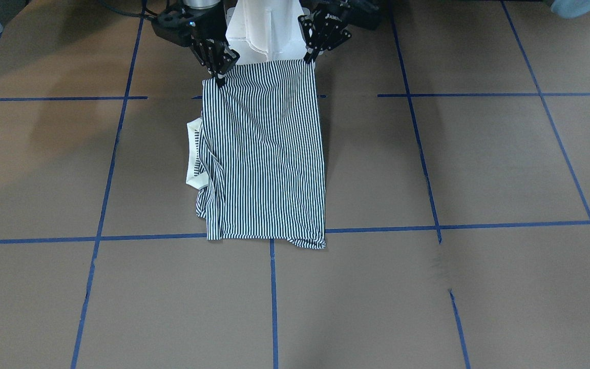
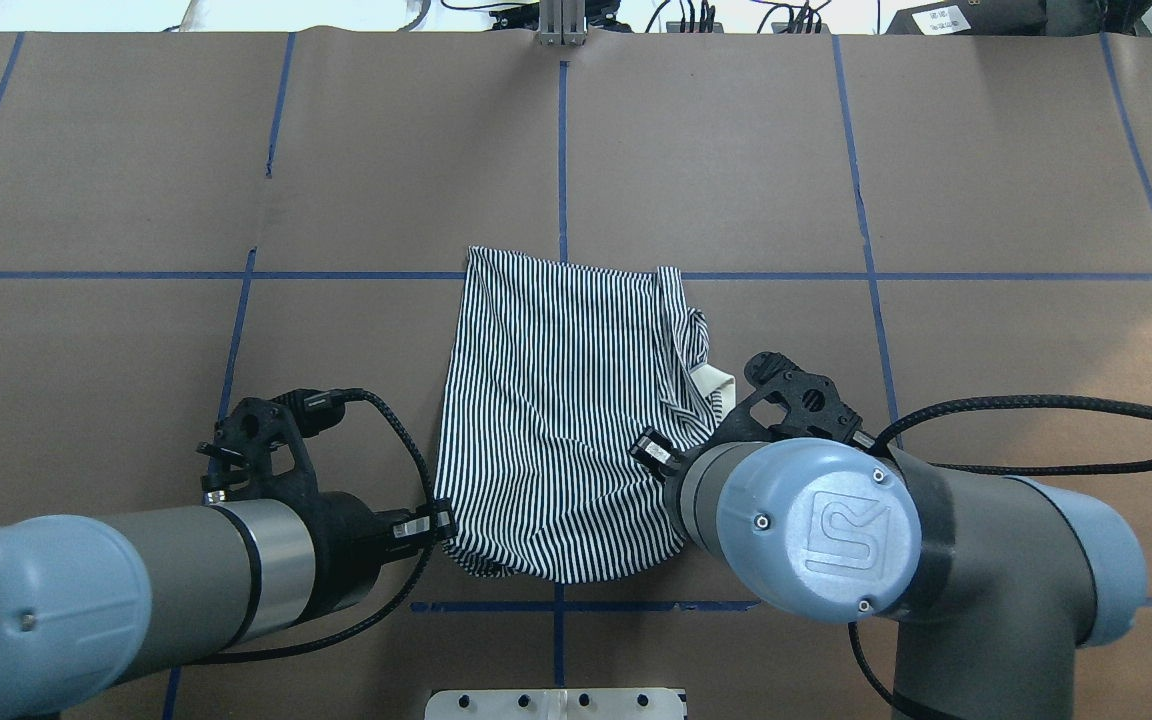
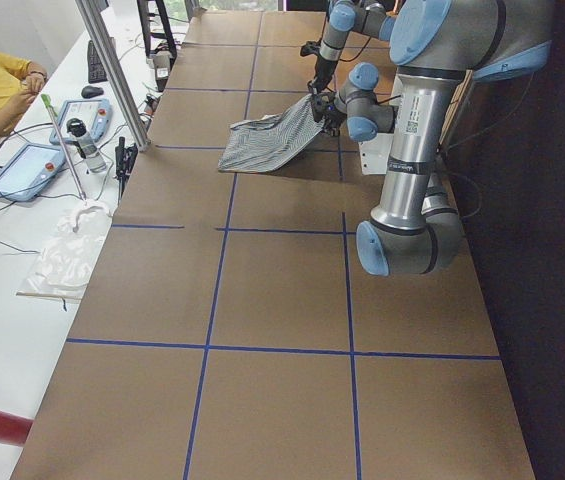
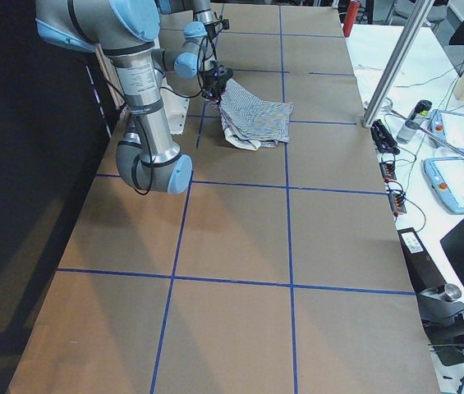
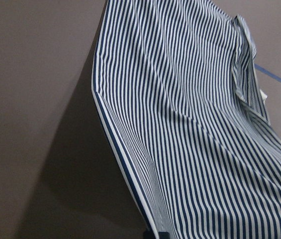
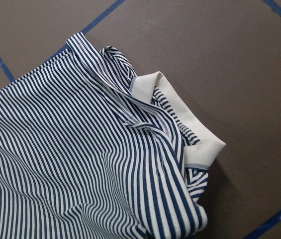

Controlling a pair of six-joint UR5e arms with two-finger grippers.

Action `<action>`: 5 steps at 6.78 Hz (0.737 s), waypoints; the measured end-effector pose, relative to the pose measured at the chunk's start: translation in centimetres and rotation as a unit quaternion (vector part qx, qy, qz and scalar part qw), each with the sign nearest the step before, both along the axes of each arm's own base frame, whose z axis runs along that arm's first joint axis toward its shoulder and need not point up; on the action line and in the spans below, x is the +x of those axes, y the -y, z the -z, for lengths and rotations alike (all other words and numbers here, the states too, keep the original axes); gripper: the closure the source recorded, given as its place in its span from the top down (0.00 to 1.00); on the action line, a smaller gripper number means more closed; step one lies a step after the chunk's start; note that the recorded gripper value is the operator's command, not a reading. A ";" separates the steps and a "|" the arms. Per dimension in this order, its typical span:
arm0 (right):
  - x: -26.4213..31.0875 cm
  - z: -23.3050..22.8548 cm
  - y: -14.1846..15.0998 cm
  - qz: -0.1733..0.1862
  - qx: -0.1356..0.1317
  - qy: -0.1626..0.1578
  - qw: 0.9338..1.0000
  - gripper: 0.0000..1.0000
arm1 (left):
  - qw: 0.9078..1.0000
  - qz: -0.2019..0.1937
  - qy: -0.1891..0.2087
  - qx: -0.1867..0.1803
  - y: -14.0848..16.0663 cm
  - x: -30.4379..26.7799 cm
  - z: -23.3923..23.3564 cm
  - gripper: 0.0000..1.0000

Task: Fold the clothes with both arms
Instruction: 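Lift the near edge with both grippers and fold it away from the robot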

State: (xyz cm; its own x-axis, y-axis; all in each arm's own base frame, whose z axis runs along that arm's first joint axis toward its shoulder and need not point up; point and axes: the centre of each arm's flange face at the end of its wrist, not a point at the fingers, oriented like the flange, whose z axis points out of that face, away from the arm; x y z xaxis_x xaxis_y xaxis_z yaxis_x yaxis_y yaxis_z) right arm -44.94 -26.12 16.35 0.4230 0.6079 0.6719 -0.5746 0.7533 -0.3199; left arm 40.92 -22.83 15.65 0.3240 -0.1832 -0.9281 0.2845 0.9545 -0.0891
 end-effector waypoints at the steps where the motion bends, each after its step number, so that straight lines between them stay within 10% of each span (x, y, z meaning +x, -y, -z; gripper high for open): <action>1: -0.3 -0.2 -0.1 0.002 -0.001 -0.008 1.000 0.00 | 1.000 -0.004 0.013 -0.001 0.1 0.0 0.4 0.00; 5: -3.9 -2.2 8.2 -0.034 0.024 -0.033 0.999 0.00 | 0.993 0.043 0.091 0.054 10.2 3.6 -0.7 0.00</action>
